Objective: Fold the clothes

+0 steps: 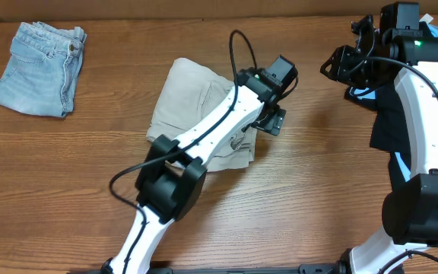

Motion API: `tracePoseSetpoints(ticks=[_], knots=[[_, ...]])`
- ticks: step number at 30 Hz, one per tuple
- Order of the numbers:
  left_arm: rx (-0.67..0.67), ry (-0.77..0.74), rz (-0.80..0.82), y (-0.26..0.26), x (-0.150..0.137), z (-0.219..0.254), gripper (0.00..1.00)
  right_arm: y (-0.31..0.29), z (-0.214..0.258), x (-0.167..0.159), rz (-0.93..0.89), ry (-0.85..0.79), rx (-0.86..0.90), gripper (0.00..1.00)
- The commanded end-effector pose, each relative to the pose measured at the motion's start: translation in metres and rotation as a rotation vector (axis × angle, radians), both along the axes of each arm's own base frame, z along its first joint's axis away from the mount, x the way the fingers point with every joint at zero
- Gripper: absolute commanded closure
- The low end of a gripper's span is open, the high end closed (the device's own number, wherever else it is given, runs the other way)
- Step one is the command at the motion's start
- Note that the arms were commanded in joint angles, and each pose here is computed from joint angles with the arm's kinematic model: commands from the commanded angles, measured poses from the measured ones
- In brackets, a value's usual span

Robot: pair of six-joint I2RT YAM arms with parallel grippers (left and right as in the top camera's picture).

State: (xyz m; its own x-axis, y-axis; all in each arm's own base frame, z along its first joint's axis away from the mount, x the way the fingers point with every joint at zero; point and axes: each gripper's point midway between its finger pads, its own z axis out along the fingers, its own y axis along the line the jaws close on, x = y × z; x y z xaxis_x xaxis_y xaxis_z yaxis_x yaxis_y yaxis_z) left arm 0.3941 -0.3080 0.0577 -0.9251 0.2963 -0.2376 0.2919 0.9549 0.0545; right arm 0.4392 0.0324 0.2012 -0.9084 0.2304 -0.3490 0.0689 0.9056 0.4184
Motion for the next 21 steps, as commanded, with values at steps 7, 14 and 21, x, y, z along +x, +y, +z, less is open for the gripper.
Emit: tracePoseSetpoints(ticks=[7, 14, 21], knots=[[0.101, -0.017, 0.141, 0.018, 0.012, -0.045, 0.02, -0.004, 0.017, 0.000, -0.005, -0.044, -0.025, 0.57], [0.165, 0.058, 0.135, 0.034, 0.003, -0.069, 0.24, -0.006, 0.015, -0.002, -0.011, -0.032, -0.038, 0.57], [0.205, 0.103, 0.032, 0.037, -0.002, -0.085, 0.50, -0.006, 0.015, -0.002, -0.011, -0.032, -0.038, 0.57]])
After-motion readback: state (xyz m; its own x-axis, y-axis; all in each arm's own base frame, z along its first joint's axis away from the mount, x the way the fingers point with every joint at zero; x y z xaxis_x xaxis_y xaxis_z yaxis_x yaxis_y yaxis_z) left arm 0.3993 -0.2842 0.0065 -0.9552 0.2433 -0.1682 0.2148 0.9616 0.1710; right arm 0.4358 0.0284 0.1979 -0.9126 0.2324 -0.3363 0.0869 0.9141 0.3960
